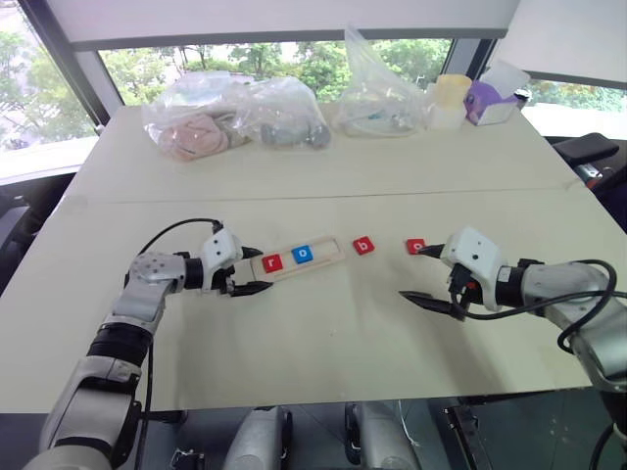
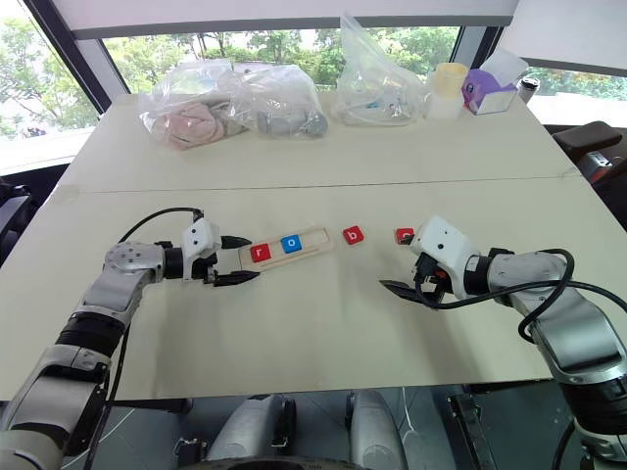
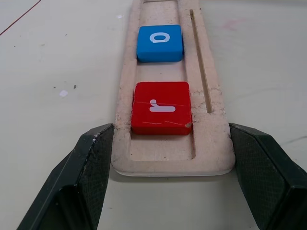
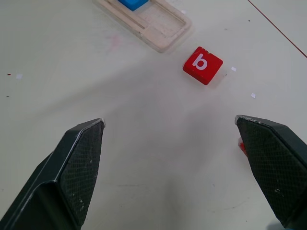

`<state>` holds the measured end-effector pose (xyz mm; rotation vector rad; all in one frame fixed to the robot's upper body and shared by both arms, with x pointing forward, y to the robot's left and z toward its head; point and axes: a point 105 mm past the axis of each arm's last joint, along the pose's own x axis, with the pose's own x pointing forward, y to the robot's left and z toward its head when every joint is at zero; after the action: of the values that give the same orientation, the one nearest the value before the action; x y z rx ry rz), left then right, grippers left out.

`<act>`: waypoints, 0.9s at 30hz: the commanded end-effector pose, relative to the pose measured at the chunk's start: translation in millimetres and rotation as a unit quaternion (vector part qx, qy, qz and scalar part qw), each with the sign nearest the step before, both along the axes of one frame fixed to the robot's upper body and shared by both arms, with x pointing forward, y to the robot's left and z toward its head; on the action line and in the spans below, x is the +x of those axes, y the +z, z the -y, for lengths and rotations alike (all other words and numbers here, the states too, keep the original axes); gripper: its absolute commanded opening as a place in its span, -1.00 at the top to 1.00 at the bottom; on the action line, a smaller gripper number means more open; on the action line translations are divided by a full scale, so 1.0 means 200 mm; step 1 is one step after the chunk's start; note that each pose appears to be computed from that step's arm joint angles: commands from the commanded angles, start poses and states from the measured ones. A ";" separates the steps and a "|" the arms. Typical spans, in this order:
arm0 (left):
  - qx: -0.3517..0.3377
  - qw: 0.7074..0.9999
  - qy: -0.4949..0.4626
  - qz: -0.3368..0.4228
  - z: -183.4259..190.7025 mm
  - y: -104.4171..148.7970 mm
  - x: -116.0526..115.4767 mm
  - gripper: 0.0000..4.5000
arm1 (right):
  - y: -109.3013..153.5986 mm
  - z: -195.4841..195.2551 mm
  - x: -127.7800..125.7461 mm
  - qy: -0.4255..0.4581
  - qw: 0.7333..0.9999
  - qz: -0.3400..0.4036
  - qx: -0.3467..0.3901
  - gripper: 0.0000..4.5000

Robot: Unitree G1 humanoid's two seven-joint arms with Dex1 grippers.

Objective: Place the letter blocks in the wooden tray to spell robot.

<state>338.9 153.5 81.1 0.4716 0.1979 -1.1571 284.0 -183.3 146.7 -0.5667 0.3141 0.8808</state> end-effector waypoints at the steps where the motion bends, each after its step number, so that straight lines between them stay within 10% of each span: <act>1: 0.039 0.995 -0.074 -0.056 0.09 -0.15 -0.14 -0.39 | 0.06 -0.01 0.00 0.007 1.000 0.024 -0.006 -1.00; 25: 0.041 0.986 -0.151 -0.054 0.31 -0.18 -0.26 -0.39 | 0.06 -0.02 -0.02 0.013 1.000 0.018 -0.011 -1.00; 27: 0.040 0.987 -0.148 -0.056 0.31 -0.19 -0.27 -0.86 | 0.06 -0.04 -0.01 0.017 1.000 0.023 -0.008 -1.00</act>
<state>300.2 94.3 72.1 0.5139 0.1598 -1.4211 280.2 -181.6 146.7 -0.5731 0.3278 0.8933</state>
